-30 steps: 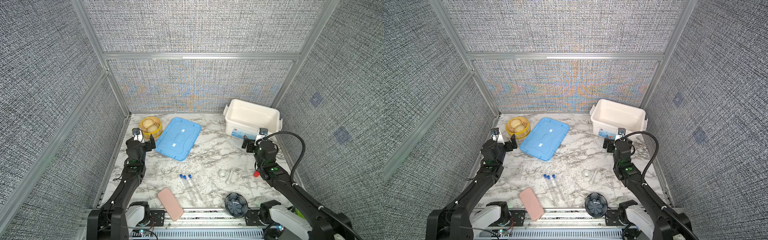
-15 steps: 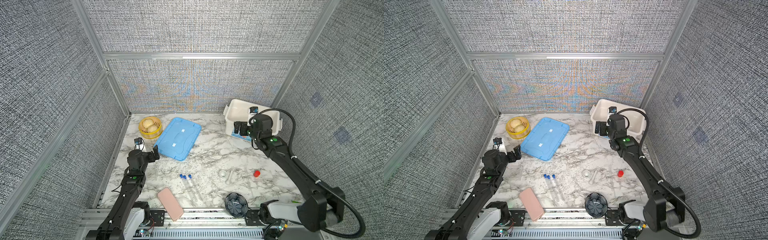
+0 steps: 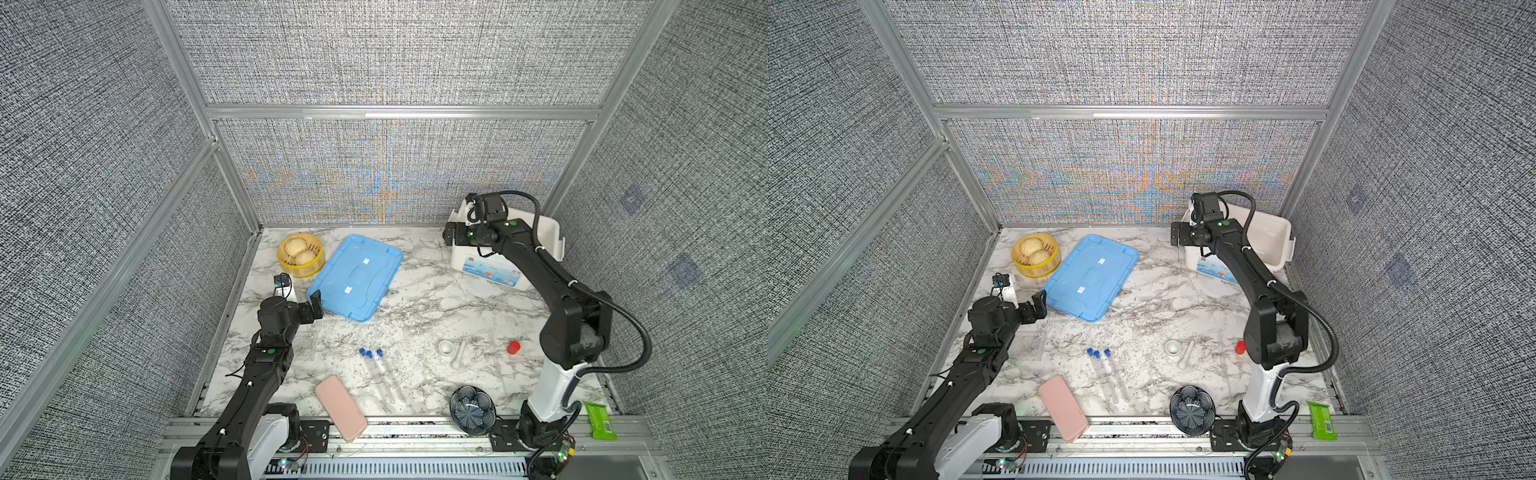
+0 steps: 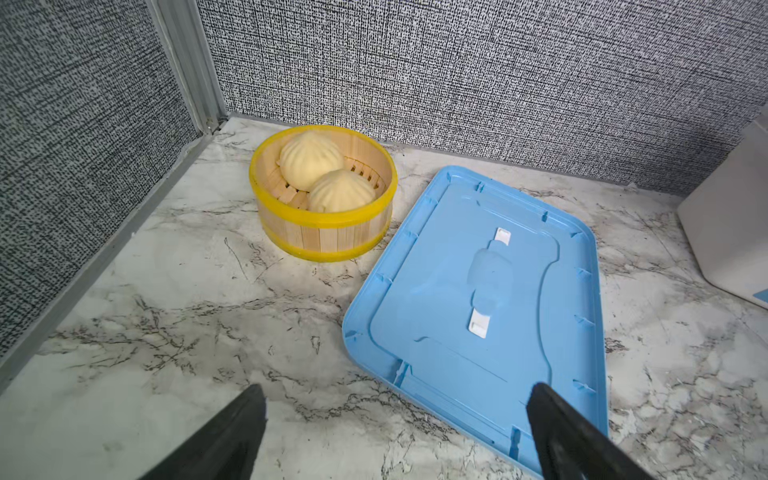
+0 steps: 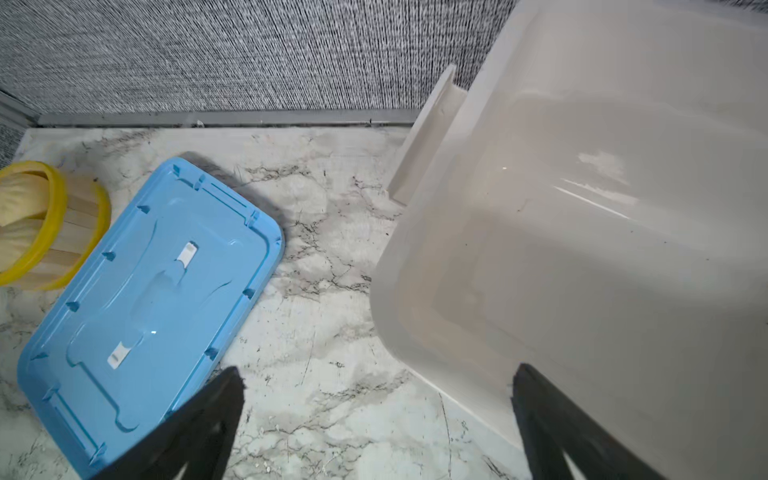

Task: Organize the chemistry lab equipment

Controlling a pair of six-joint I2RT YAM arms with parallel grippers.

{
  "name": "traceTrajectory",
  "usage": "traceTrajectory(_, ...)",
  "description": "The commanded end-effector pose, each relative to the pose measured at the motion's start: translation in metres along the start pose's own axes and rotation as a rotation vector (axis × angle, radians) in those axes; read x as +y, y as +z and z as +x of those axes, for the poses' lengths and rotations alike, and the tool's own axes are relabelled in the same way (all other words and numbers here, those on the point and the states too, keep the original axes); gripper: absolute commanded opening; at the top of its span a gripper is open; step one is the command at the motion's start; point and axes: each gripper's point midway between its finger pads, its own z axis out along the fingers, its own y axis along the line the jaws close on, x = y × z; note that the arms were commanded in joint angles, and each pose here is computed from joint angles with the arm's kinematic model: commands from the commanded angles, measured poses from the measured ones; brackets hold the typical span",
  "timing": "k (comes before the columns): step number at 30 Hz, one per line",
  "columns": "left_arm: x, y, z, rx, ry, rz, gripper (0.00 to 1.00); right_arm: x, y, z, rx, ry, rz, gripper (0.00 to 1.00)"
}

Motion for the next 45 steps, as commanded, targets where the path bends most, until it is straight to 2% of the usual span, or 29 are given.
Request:
traceTrajectory(1,-0.002,-0.001,-0.005,-0.018,0.004,0.012,0.99,0.000,0.004,0.019,0.113,-0.027,0.000,0.99)
traceTrajectory(6,-0.003,-0.002,-0.006,-0.022,0.005,0.013,0.99,0.022,0.015,0.023,0.164,-0.109,-0.127,0.99)
traceTrajectory(19,-0.001,-0.007,-0.005,-0.035,0.002,0.007,0.99,0.066,0.022,0.032,0.245,-0.246,-0.322,0.98)
traceTrajectory(25,-0.002,-0.006,-0.005,-0.034,0.003,0.010,0.99,0.078,0.018,0.040,0.281,-0.301,-0.344,0.91)
traceTrajectory(32,-0.001,-0.007,-0.005,-0.037,0.003,0.006,0.99,0.107,-0.003,0.058,0.310,-0.361,-0.409,0.87)
traceTrajectory(45,-0.001,-0.009,-0.005,-0.042,0.002,0.003,0.99,0.174,-0.064,0.126,0.411,-0.418,-0.554,0.87)
